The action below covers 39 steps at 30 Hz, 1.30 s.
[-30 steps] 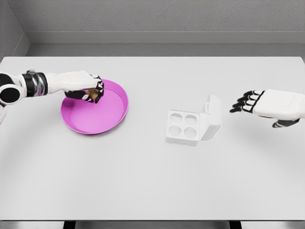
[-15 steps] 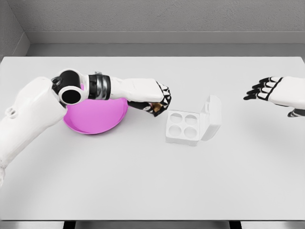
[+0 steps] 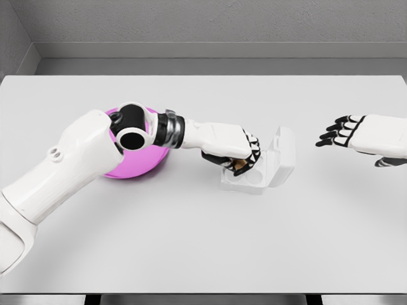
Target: Pack egg into the box and close the box lid
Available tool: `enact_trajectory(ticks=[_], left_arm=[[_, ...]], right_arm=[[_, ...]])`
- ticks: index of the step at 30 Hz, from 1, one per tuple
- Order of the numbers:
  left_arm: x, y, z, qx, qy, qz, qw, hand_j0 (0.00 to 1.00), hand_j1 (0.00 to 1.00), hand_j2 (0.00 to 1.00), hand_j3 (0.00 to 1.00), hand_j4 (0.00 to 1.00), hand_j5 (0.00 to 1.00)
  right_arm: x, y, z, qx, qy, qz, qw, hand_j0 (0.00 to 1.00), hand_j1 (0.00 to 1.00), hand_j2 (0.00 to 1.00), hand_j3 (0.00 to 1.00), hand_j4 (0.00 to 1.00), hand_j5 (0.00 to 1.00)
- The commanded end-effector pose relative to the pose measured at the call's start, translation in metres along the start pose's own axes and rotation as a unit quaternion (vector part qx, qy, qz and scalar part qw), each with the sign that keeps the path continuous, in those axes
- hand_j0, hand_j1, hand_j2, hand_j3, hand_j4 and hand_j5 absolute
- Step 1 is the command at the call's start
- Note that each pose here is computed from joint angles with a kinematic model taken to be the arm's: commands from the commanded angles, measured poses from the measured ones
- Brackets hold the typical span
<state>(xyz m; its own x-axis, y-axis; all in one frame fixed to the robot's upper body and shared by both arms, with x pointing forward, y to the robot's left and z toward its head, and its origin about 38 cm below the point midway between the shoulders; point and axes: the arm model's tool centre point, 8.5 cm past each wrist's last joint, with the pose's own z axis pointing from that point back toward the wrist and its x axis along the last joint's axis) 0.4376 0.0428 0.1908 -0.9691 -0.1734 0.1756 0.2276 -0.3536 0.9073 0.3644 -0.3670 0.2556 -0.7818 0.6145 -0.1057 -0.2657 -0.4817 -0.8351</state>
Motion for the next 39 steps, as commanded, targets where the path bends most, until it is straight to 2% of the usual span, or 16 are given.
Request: enact_trajectory(ticks=[1,6,13,16,19,21,33,37,39], left_arm=[[0.000,0.000,-0.001,0.002,-0.001,0.003,1.0000,0.18,0.18,0.18,0.18,0.18,0.18],[0.005,-0.005,-0.005,-0.004,-0.008,0.004,1.0000,0.19,0.19,0.19,0.19,0.19,0.19],[0.001,-0.009,0.000,-0.007,-0.002,0.007,1.0000,0.23,0.23,0.23,0.23,0.23,0.23],[0.001,-0.010,0.000,-0.009,-0.001,0.007,0.9999,0.26,0.26,0.26,0.26,0.26,0.26],[0.002,-0.010,-0.002,-0.009,-0.003,0.008,0.9999,0.38,0.38,0.38,0.38,0.38,0.38],[0.001,-0.010,-0.001,-0.009,-0.003,0.008,0.9999,0.42,0.42,0.42,0.42,0.42,0.42],[0.001,-0.010,-0.002,-0.009,-0.003,0.008,0.9999,0.47,0.47,0.47,0.47,0.47,0.47],[0.001,-0.010,-0.002,-0.009,-0.003,0.009,0.9999,0.56,0.56,0.56,0.56,0.56,0.56],[0.001,-0.010,-0.002,-0.009,-0.003,0.008,0.9999,0.58,0.58,0.58,0.58,0.58,0.58]], right_arm=[[0.002,0.000,-0.002,-0.002,-0.004,-0.003,1.0000,1.00,1.00,1.00,1.00,1.00,1.00],[0.006,-0.001,-0.003,-0.005,-0.009,0.001,1.0000,1.00,1.00,1.00,1.00,1.00,1.00],[0.009,-0.003,-0.006,-0.008,-0.014,0.002,0.9999,1.00,1.00,1.00,1.00,1.00,1.00],[0.011,-0.004,-0.007,-0.011,-0.016,0.003,0.9998,1.00,1.00,1.00,1.00,1.00,1.00],[0.011,-0.004,-0.008,-0.011,-0.017,0.004,0.9998,1.00,1.00,1.00,1.00,1.00,1.00],[0.011,-0.004,-0.008,-0.011,-0.017,0.003,0.9998,1.00,1.00,1.00,1.00,1.00,1.00],[0.012,-0.004,-0.008,-0.011,-0.018,0.004,0.9998,1.00,1.00,1.00,1.00,1.00,1.00],[0.012,-0.004,-0.008,-0.011,-0.018,0.004,0.9998,1.00,1.00,1.00,1.00,1.00,1.00],[0.012,-0.004,-0.008,-0.011,-0.018,0.004,0.9998,1.00,1.00,1.00,1.00,1.00,1.00]])
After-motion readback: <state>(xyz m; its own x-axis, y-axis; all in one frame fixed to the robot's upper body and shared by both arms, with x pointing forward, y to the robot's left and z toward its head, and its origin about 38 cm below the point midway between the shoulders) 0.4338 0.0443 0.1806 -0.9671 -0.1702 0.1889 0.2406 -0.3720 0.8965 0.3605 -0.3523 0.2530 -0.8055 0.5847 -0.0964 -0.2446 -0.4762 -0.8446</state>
